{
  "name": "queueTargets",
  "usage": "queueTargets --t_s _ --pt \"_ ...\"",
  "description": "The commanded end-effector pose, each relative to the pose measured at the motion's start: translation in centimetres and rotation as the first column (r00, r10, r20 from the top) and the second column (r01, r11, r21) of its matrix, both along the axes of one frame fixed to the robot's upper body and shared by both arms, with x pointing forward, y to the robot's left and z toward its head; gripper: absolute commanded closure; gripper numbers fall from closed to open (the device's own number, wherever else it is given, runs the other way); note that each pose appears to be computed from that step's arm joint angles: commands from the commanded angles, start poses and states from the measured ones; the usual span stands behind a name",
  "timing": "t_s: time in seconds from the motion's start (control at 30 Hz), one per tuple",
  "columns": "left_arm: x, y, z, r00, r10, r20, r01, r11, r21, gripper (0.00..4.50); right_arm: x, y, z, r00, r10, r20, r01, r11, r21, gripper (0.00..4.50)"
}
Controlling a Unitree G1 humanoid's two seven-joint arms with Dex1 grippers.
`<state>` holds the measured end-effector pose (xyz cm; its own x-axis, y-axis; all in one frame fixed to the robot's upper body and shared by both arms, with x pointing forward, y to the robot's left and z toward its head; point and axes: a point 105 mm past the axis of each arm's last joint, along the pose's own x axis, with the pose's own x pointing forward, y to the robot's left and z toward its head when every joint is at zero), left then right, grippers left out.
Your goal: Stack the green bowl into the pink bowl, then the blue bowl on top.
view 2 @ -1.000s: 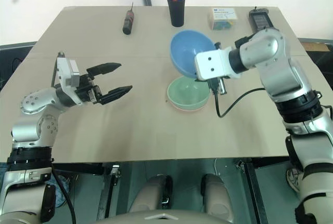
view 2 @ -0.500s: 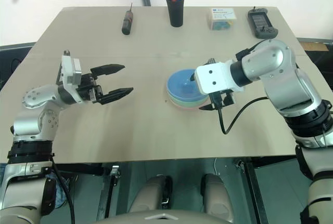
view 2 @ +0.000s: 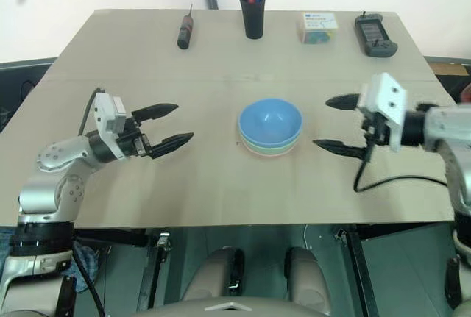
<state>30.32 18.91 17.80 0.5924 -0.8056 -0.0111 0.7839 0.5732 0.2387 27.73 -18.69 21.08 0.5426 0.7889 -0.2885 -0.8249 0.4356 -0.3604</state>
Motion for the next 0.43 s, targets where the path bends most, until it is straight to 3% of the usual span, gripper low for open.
queueTargets --t_s 0.03,0.2,0.43 --pt "-0.7 -0.3 0.9 0.998 0.046 0.050 -0.045 0.999 -0.019 0.00 -1.0 -2.3 -1.1 0.997 -0.061 -0.046 0.066 0.990 0.122 0.11" --pt "-0.6 -0.3 0.4 0.993 0.098 0.068 -0.095 0.994 -0.047 0.00 -1.5 -5.1 -3.1 0.988 -0.130 -0.079 0.145 0.963 0.229 0.11" --pt "-0.6 0.5 0.3 0.989 0.125 0.076 -0.123 0.992 -0.024 0.00 -1.9 -6.7 -4.1 0.990 -0.122 -0.075 0.136 0.965 0.225 0.11"
